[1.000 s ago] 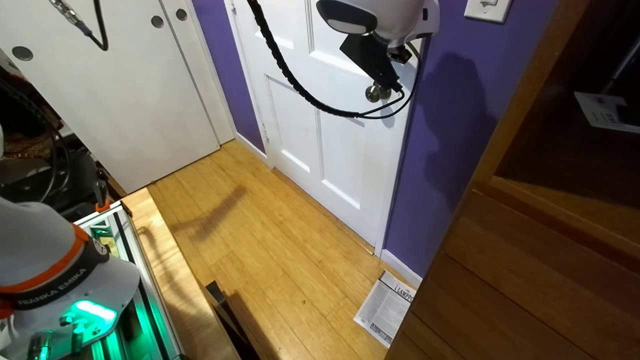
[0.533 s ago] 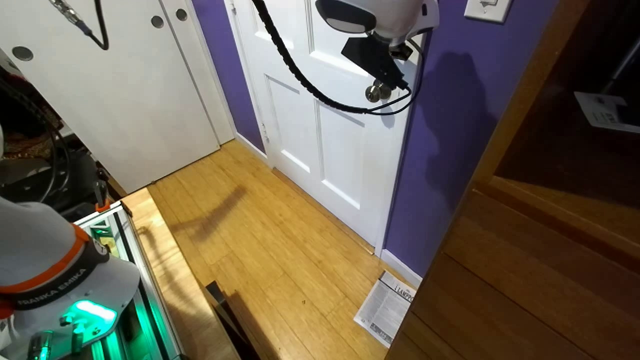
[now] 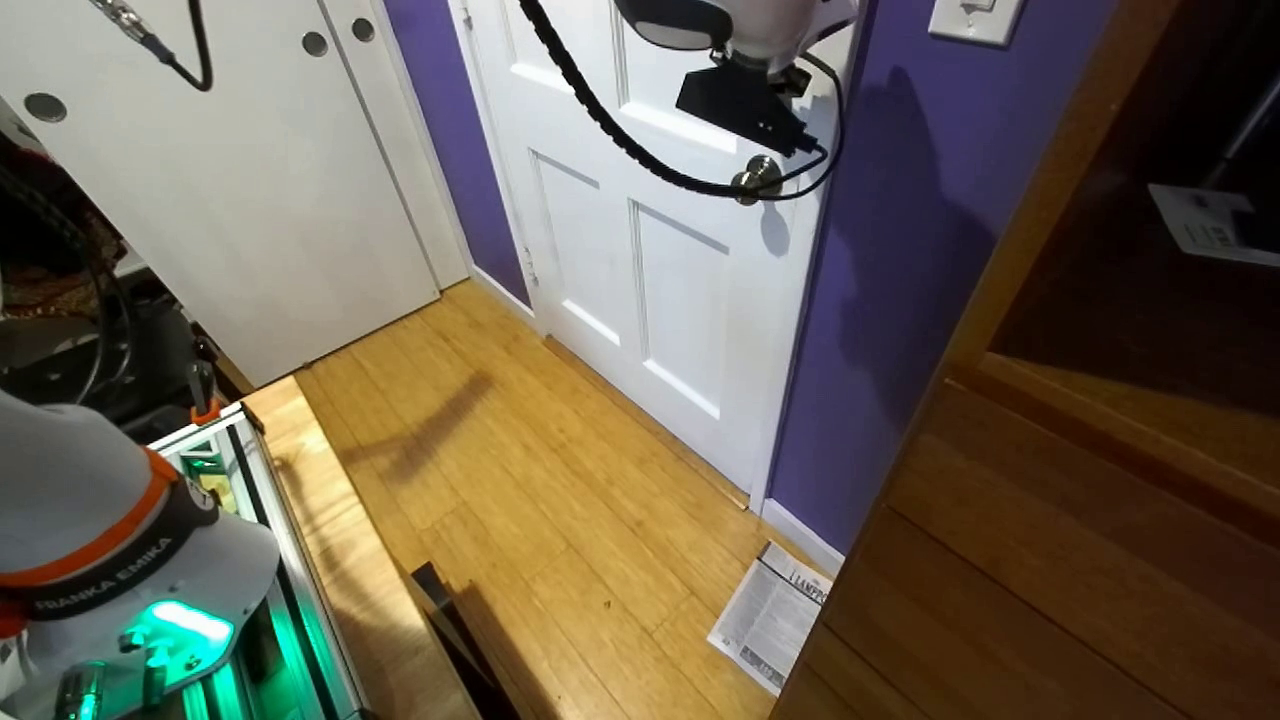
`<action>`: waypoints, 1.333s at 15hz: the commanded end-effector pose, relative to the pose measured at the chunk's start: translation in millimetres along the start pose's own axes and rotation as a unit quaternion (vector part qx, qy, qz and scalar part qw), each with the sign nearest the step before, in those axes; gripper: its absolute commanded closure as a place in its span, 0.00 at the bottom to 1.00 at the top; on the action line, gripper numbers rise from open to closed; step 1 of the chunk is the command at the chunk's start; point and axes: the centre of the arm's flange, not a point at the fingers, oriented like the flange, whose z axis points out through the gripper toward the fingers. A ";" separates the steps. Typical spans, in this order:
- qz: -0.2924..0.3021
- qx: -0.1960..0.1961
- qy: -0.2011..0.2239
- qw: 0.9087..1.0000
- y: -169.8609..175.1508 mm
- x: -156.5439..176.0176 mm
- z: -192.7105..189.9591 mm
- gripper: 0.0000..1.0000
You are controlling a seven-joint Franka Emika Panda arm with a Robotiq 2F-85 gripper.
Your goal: Turn the lock in an anticlockwise direction
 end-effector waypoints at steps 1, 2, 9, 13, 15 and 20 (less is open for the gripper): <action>-0.019 -0.011 -0.003 1.000 -11.3 -6.5 0.7 1.00; -0.003 -0.014 -0.006 1.000 -12.1 -5.8 -1.9 1.00; 0.124 -0.051 -0.076 0.988 -44.9 -2.6 -53.4 1.00; 0.184 -0.103 -0.138 0.968 -70.1 -7.5 -85.3 0.60; 0.201 -0.141 -0.167 0.955 -80.6 -13.0 -99.3 0.44; 0.204 -0.205 -0.208 0.934 -110.5 -16.5 -123.6 0.07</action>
